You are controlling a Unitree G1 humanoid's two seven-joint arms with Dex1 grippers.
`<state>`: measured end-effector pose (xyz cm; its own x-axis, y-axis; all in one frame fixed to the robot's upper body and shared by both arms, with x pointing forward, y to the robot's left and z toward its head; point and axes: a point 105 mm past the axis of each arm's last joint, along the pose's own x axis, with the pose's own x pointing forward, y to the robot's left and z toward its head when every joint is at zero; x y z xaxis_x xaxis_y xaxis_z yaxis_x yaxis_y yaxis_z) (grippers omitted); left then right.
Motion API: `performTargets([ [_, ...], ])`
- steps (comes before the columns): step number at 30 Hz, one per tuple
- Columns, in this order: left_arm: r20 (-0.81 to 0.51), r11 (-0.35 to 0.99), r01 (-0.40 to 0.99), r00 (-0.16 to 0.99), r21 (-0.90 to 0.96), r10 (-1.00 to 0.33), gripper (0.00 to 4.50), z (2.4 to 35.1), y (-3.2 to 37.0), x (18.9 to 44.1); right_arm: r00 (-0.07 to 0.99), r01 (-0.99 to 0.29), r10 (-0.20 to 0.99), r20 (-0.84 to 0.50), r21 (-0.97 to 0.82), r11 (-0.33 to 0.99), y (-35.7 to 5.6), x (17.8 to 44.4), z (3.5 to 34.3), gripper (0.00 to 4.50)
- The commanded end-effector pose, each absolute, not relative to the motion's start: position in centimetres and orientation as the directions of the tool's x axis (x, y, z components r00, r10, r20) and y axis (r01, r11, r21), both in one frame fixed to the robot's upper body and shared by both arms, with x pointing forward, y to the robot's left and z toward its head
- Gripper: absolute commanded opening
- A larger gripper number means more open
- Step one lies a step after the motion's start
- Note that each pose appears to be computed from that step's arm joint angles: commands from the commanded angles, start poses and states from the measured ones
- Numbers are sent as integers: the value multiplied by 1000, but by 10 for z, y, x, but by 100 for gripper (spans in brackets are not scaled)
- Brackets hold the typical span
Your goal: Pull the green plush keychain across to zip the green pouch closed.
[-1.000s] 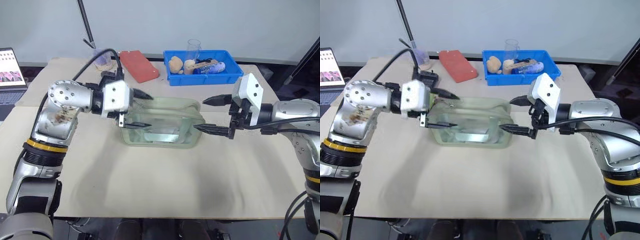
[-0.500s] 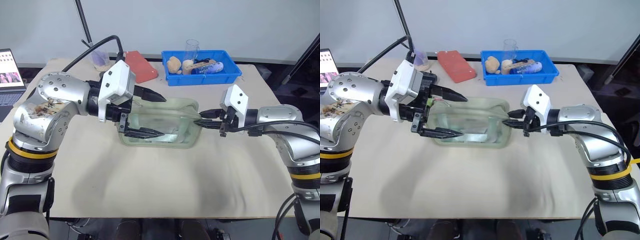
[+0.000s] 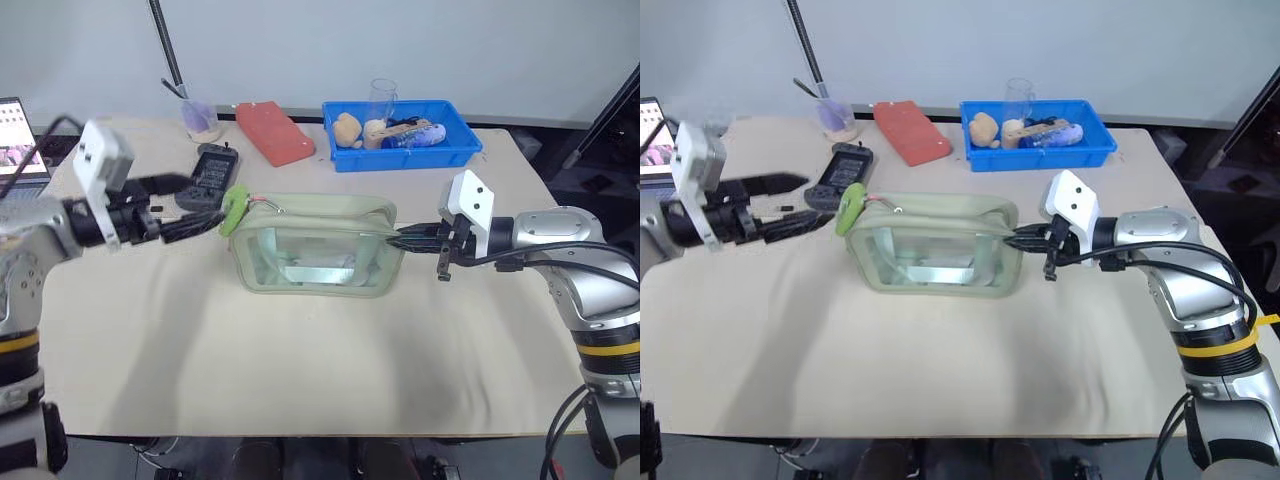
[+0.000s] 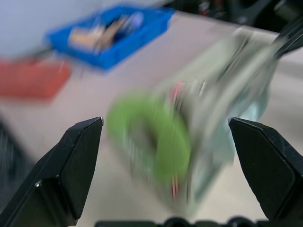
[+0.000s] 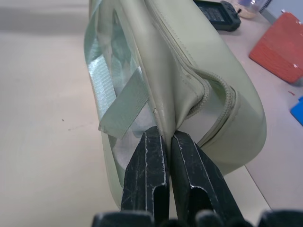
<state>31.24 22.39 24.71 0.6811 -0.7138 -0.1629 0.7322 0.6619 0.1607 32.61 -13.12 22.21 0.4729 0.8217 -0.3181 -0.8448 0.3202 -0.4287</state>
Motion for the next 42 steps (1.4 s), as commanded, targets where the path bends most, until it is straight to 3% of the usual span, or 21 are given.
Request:
performTargets([
  [1, -103, 666, 719, 691, 200, -715, 450, 255, 220, 308, 473, -820, 836, -278, -485, 302, -128, 325, 240, 1],
  [9, -4, 754, 652, 756, 79, -654, 450, 253, 227, 330, 465, -826, 840, -281, -480, 296, -128, 324, 240, 1],
  [16, -22, 784, 621, 784, 6, -620, 450, 236, 229, 353, 468, -826, 837, -283, -477, 300, -129, 323, 239, 1],
  [20, -81, 743, 669, 741, 11, -667, 450, 216, 214, 354, 472, -823, 834, -285, -482, 301, -129, 322, 238, 1],
  [25, -65, 688, 725, 686, -10, -724, 450, 218, 198, 349, 477, -820, 832, -283, -484, 306, -130, 322, 239, 1],
  [28, -48, 688, 726, 687, -4, -725, 368, 221, 198, 350, 480, -820, 830, -284, -482, 309, -131, 322, 238, 0],
  [35, -23, 704, 710, 704, 0, -710, 23, 229, 205, 351, 485, -816, 828, -281, -485, 314, -131, 324, 239, 0],
  [36, -16, 708, 706, 708, 3, -706, 6, 231, 207, 351, 485, -816, 828, -280, -486, 314, -131, 324, 239, 0],
  [42, 40, 684, 728, 683, 41, -730, 6, 264, 201, 346, 487, -815, 828, -278, -486, 316, -130, 327, 239, 0],
])
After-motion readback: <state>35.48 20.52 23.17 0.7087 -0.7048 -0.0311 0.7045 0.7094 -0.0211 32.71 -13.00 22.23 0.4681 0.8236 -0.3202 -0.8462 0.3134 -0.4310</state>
